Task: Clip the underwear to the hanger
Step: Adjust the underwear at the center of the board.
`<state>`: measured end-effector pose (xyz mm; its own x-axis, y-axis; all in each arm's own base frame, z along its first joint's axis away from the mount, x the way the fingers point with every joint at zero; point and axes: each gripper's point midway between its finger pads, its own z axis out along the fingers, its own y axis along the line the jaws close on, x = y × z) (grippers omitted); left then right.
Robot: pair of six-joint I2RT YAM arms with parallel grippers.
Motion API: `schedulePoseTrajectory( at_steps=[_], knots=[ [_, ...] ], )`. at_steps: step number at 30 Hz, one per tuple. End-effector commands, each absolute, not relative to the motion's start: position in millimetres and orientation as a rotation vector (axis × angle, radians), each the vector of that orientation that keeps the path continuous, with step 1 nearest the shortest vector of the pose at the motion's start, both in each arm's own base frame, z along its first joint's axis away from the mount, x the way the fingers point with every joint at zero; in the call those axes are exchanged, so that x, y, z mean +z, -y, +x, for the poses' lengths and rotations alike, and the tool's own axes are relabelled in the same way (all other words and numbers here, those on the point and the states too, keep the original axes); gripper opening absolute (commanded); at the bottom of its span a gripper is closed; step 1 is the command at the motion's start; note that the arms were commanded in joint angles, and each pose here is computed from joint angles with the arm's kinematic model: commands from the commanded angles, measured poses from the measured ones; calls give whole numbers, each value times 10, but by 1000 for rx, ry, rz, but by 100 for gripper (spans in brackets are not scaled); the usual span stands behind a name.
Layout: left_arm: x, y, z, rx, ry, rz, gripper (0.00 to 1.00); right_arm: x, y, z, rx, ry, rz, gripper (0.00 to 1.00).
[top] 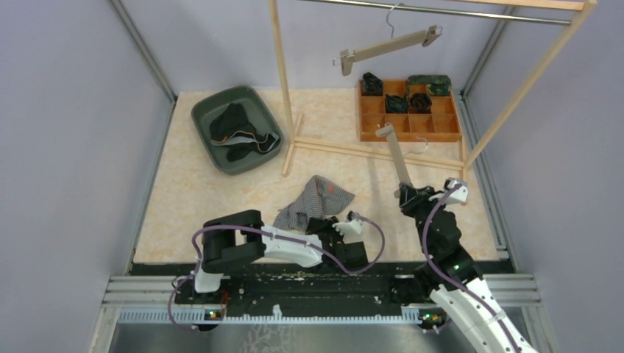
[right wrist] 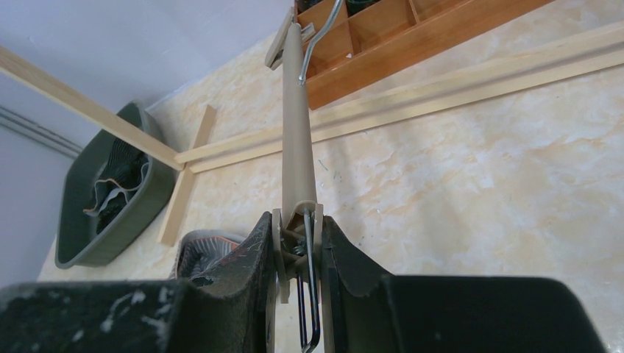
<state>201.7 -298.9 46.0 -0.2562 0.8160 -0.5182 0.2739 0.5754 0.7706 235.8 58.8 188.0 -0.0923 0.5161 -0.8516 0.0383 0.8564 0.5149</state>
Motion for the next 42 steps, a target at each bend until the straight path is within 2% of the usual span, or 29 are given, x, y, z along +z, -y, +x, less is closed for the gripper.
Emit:
schedulePoseTrajectory(
  at_steps=[1, 2, 9, 15, 30, 42],
  knots=[
    [700, 3095, 2072, 569, -1779, 822, 7, 2078, -629, 2397, 471, -1556, 438, 0],
    [740, 3105, 2074, 538, -1777, 813, 0, 2075, -633, 2398, 472, -1558, 437, 0],
    [1029, 3171, 2004, 208, -1794, 701, 0, 2071, -731, 2409, 514, -1580, 416, 0],
    [1215, 3166, 1922, -48, -1791, 609, 0, 2009, -1131, 2472, 712, -1645, 379, 0],
    [1214, 3093, 1838, -281, -1796, 451, 0, 1930, -1670, 2554, 1092, -1639, 439, 0],
    [1200, 2615, 1740, -503, -1745, 228, 0, 1878, -1812, 2617, 1131, -1650, 416, 0]
  ],
)
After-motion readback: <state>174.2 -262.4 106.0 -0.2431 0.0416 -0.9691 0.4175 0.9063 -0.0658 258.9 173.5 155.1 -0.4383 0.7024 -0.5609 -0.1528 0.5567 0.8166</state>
